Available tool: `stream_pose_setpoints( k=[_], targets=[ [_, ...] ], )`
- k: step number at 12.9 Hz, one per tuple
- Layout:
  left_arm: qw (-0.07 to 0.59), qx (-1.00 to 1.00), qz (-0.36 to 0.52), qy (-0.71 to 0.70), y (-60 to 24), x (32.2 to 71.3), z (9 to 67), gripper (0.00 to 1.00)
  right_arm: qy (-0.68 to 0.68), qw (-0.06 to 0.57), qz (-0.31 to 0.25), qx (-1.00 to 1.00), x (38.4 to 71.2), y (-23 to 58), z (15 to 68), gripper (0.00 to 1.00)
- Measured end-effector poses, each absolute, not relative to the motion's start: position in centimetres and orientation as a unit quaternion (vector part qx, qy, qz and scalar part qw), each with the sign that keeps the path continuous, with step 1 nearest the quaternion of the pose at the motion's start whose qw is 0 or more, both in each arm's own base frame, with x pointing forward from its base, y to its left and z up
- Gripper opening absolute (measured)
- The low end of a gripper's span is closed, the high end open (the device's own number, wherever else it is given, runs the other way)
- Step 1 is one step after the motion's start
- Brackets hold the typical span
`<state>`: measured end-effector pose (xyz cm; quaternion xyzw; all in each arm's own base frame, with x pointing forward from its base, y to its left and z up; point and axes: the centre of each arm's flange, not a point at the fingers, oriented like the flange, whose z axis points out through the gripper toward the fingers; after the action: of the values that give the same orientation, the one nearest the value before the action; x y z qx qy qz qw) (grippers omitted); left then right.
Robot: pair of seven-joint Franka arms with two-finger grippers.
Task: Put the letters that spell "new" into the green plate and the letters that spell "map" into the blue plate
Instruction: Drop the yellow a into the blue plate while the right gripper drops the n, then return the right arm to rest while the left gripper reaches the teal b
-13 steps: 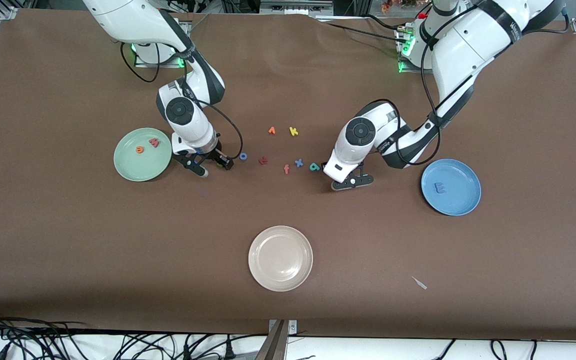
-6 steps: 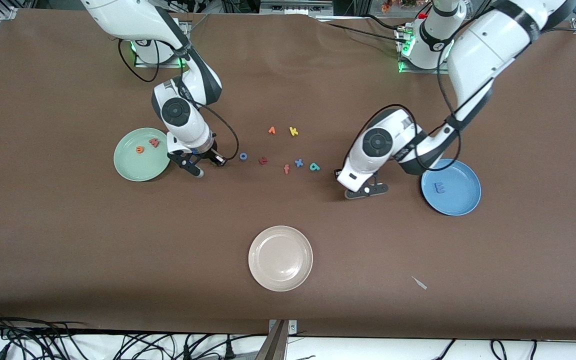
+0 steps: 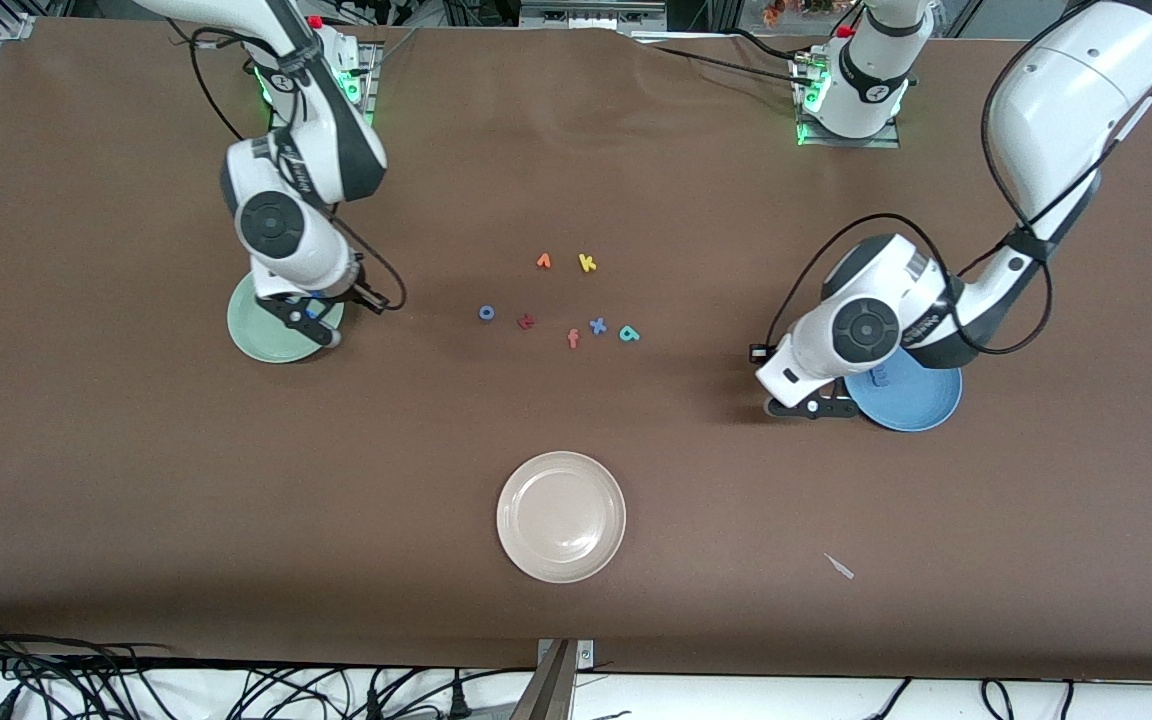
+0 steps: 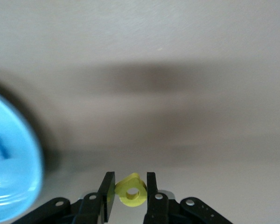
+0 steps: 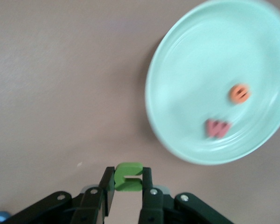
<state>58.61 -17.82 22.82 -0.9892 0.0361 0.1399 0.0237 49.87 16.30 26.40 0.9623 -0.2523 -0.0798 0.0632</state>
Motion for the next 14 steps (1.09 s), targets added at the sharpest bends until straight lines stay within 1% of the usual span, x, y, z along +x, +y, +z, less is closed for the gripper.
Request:
stream_pose_setpoints(
  k=[2, 3, 4, 5, 8, 9, 11, 13, 14],
  targets=[
    [0.022, -0.984, 0.157, 0.081, -14.3, 59.2, 23.0, 0.31, -0.228, 0.065, -0.088, 0.968, 50.6, 12.3, 26.1, 0.27],
    [0.015, -0.981, 0.161, 0.102, -12.1, 59.7, 23.0, 0.31, -0.217, 0.066, -0.092, 0.970, 50.7, 10.9, 25.8, 0.31],
    [0.007, -0.979, 0.164, 0.121, -9.7, 60.1, 23.0, 0.31, -0.207, 0.065, -0.094, 0.972, 50.8, 10.0, 25.7, 0.32],
    [-0.002, -0.976, 0.166, 0.140, -7.2, 60.4, 23.0, 0.31, -0.201, 0.064, -0.094, 0.973, 50.9, 9.5, 25.8, 0.39],
    [-0.023, -0.965, 0.171, 0.199, -1.5, 60.6, 22.5, 0.31, -0.190, 0.061, -0.089, 0.976, 51.2, 9.7, 26.3, 0.71],
    [-0.027, -0.961, 0.173, 0.214, -0.5, 60.6, 22.2, 0.37, -0.182, 0.057, -0.083, 0.978, 51.5, 9.9, 26.9, 0.82],
    [-0.030, -0.957, 0.174, 0.229, -0.4, 60.5, 22.1, 0.59, -0.133, 0.048, -0.079, 0.987, 52.6, 10.2, 29.5, 1.00],
    [-0.032, -0.959, 0.173, 0.223, -1.4, 60.5, 22.4, 0.81, -0.088, 0.047, -0.100, 0.990, 54.2, 10.4, 33.8, 1.00],
    [-0.033, -0.964, 0.172, 0.200, -2.5, 60.5, 22.8, 0.90, -0.070, 0.049, -0.117, 0.989, 54.8, 10.5, 36.1, 1.00]
  ],
)
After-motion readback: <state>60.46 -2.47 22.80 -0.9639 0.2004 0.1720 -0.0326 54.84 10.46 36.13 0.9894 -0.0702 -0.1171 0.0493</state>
